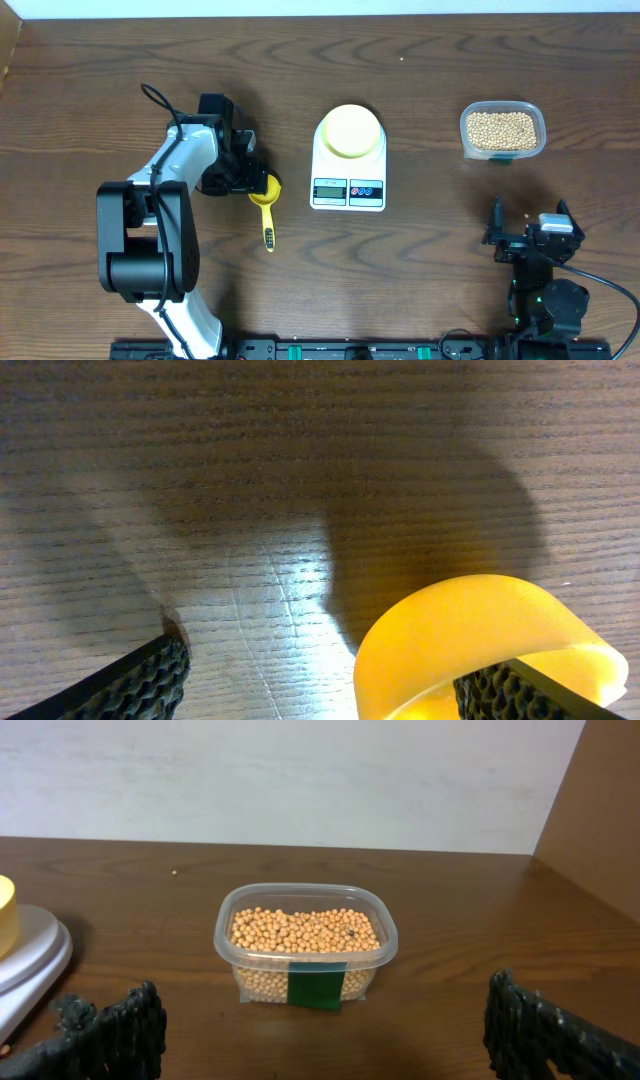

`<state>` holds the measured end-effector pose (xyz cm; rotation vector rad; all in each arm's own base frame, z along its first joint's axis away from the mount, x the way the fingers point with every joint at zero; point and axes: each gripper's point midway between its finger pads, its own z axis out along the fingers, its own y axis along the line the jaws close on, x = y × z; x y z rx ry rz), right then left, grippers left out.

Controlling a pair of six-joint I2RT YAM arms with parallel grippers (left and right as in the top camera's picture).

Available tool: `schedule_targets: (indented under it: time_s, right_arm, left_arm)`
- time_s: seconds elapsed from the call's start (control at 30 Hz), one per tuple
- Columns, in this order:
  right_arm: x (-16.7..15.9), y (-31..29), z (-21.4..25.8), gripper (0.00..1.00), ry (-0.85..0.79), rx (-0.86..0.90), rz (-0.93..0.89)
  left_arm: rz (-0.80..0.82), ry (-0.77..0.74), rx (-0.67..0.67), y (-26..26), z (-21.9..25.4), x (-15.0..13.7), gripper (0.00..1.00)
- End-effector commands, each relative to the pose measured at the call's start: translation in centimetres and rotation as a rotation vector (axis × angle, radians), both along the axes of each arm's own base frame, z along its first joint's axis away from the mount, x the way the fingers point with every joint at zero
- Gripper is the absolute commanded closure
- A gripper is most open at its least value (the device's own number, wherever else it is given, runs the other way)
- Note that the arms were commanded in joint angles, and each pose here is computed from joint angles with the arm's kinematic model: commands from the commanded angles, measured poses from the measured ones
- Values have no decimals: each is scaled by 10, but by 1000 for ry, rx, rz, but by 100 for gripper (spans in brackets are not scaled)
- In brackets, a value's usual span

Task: Scoop item into bowl and weigh 50g on scale
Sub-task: 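Lower the left gripper and close it on the yellow scoop's cup rim, then lift the yellow scoop with the left gripper and carry it back-left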

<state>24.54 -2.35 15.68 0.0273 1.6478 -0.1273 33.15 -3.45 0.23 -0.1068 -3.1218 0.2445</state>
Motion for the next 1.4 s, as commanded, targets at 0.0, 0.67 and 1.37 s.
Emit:
schedule_targets:
  time_s: [0.0,0.67,1.37]
  right_arm:
    - [0,1,-1,1,0,9,5]
    - [0,1,-1,1,0,9,5]
    - [0,1,-1,1,0,9,5]
  left_arm:
    - [-18,29,-6,-1,-10,-6,13]
    - [31,22,120,20,-12,-3,13]
    - [33,-9,118,20,-12,5,56]
